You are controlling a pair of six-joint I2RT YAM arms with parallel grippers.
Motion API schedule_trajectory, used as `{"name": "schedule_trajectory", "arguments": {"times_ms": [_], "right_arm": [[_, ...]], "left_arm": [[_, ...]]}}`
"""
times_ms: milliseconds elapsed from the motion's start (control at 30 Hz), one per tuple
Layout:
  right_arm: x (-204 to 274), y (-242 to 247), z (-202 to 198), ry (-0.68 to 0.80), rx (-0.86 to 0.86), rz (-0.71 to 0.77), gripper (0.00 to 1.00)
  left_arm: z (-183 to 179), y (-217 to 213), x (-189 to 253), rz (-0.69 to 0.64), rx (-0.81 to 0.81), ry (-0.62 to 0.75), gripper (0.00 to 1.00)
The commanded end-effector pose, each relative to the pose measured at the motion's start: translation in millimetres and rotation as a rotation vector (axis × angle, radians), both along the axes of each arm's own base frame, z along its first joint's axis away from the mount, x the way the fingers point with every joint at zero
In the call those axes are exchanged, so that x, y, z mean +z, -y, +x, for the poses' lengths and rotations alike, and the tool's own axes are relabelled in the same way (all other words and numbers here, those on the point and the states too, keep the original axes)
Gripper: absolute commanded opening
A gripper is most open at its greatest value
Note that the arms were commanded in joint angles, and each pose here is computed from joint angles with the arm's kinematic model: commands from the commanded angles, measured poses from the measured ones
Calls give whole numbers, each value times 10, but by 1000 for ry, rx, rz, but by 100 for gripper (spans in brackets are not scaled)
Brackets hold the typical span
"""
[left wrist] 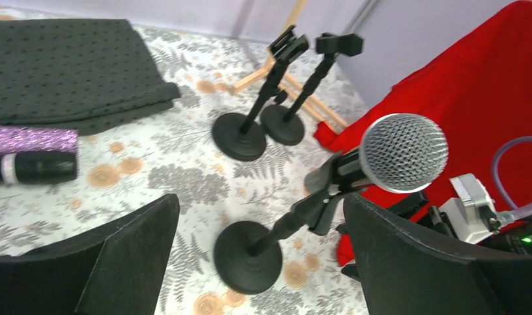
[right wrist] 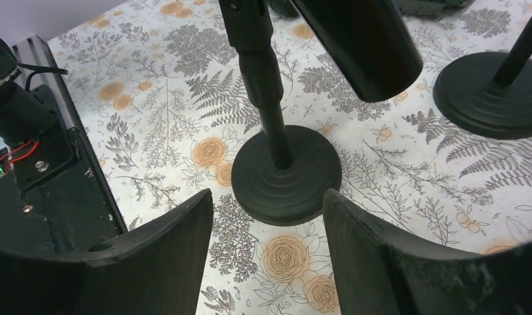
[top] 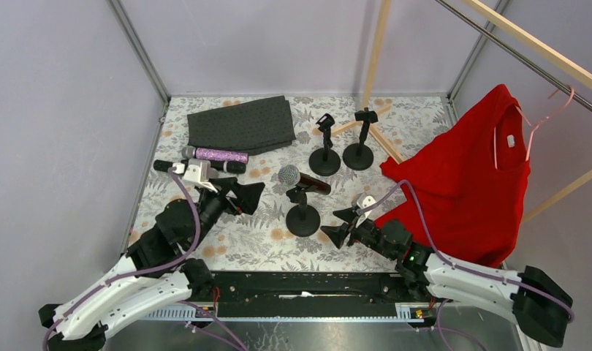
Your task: Attach the microphones to the stand
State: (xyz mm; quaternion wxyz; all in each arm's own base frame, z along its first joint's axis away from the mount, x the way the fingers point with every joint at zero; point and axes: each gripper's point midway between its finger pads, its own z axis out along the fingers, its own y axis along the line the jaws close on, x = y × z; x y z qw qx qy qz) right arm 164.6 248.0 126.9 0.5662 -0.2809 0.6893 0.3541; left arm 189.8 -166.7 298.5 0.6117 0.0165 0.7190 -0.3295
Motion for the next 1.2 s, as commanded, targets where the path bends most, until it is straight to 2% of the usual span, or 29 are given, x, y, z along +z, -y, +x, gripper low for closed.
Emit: {"name": "schedule_trajectory", "arguments": {"times_ms": [0,233,533,833,1167], "right_arm": [[368,-182,31,81,32,173,67],[322,-386,163,118,27,168,66],[315,-711,254,192,1,174,64],[354,-838,538,245,-121,223,60],[454,-970,646,306,-134,213,58]], "left_arm": [[40,-171,-194,174,63,-51,99],[122,-273,-560,367,131,-157,99],[174,-397,-768,543,194,-240,99],[177,-516,-730,510,254,-225,99],[201,-493,-737,514,250,-210,99]]}}
